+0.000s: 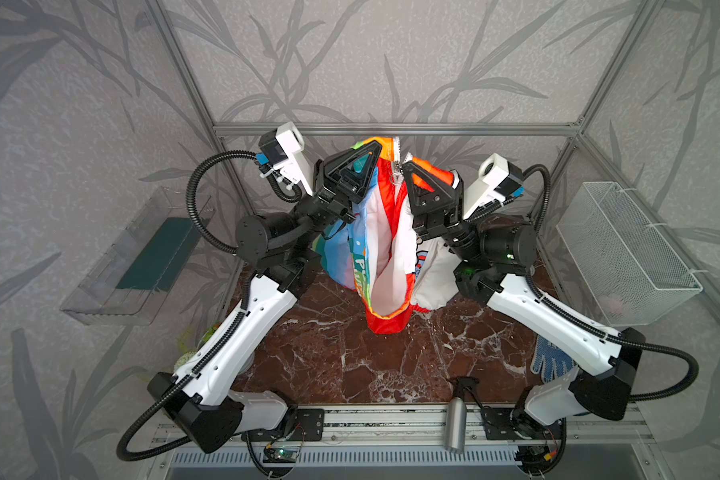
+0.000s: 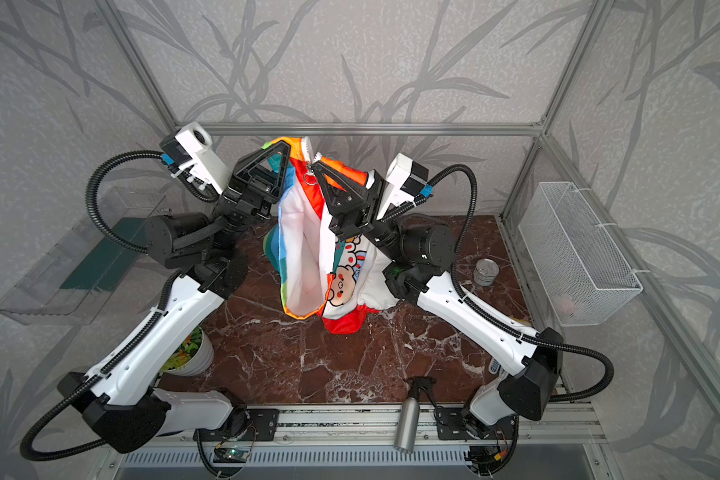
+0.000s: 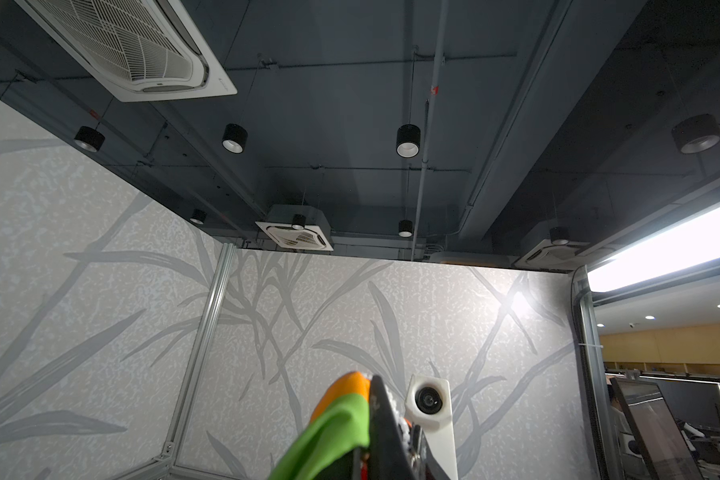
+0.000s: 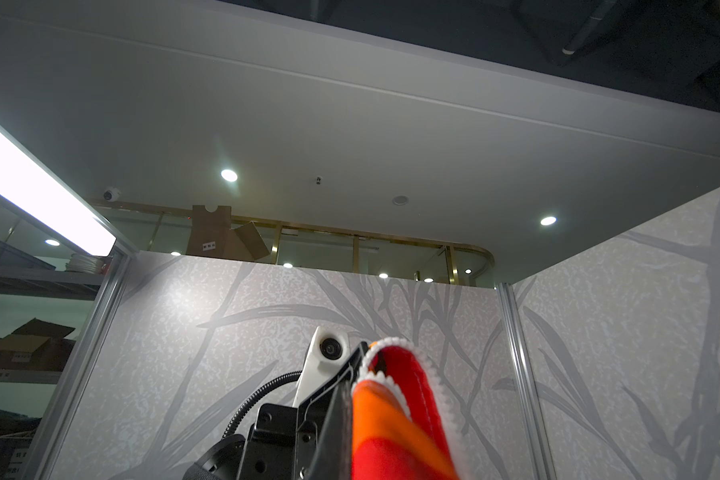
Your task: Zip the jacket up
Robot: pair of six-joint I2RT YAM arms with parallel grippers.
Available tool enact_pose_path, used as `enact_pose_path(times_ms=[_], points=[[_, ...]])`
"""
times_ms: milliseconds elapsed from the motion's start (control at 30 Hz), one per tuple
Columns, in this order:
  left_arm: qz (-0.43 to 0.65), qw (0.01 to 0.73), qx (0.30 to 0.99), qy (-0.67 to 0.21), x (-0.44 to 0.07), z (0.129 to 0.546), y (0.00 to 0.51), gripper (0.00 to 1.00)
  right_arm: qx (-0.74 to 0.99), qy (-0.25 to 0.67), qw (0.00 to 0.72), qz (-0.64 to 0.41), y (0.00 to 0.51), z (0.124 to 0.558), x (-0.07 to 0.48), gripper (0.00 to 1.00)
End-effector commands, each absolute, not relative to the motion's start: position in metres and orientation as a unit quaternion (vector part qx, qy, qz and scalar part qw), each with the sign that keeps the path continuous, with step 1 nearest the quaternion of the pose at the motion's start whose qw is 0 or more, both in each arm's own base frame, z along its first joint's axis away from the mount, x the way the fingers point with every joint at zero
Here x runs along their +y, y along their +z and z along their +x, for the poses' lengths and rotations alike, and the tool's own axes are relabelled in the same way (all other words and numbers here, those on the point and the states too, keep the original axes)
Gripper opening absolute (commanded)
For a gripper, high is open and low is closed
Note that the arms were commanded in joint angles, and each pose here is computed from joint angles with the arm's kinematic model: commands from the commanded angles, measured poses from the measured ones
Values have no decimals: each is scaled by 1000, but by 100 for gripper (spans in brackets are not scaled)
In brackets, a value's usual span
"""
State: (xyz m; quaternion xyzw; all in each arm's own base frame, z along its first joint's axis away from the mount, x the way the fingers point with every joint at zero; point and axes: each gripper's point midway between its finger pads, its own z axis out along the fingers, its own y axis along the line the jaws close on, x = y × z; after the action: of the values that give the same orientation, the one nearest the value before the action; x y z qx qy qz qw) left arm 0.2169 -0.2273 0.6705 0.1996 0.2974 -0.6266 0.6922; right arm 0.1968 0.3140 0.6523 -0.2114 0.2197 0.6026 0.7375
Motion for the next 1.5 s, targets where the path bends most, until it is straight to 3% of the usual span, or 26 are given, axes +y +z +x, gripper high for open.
enact_pose_path(times_ms=[0,1467], points=[[209,713,252,-620,-210,188,693,0,171,606,752,-195,673,175,288,0],[214,708,259,-621,-216,186,690,0,171,613,748,-189,677,175,285,0]])
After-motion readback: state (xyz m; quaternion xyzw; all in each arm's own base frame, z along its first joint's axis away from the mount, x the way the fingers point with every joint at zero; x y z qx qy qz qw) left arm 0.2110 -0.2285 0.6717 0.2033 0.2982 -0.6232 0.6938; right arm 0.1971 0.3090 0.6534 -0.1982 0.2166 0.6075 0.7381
